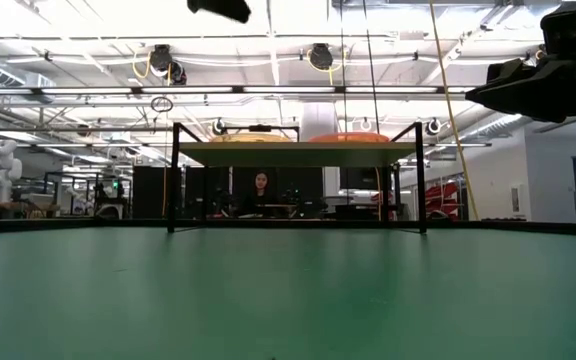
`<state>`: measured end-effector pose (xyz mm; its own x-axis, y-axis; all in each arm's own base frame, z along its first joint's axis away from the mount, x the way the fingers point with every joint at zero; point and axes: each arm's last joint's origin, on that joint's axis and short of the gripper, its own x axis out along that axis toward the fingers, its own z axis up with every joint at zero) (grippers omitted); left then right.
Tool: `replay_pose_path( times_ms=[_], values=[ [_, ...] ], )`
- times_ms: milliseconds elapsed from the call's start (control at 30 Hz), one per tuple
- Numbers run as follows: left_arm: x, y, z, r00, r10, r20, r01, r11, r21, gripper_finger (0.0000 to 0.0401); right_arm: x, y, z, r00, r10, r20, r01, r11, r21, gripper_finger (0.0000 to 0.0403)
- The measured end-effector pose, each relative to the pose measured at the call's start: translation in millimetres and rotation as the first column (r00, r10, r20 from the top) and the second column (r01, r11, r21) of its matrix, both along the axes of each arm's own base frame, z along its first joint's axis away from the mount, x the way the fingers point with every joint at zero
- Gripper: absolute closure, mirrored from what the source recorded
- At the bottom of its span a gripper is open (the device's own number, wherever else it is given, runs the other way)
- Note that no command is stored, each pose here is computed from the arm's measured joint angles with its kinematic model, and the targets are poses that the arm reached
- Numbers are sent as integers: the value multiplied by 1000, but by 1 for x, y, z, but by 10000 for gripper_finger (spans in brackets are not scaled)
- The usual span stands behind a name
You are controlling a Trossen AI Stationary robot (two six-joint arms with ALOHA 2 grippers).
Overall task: Place and stack plates onto a shelf
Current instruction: Stack the orange plate on top of the other orange plates on the shelf
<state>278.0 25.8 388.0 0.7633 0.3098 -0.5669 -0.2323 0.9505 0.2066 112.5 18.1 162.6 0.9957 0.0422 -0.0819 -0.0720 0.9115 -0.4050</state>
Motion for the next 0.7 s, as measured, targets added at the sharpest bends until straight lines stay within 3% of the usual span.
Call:
replay_pose_path(
  times_ms=[100,367,567,700],
  values=[
    [0,-15,0,999,-35,-2,35,999,-7,268,0,0,0,1000,0,1,0,1000,0,291],
    [-4,-39,-20,998,43,39,-46,996,79,268,0,0,0,1000,0,1,0,1000,-1,291],
    [-33,-37,-56,980,24,196,-24,1000,2,268,0,0,2,1000,0,17,0,1000,3,291],
    [-58,-37,-77,921,-38,387,66,996,-60,268,0,0,3,1000,1,29,-1,1000,6,291]
  ],
)
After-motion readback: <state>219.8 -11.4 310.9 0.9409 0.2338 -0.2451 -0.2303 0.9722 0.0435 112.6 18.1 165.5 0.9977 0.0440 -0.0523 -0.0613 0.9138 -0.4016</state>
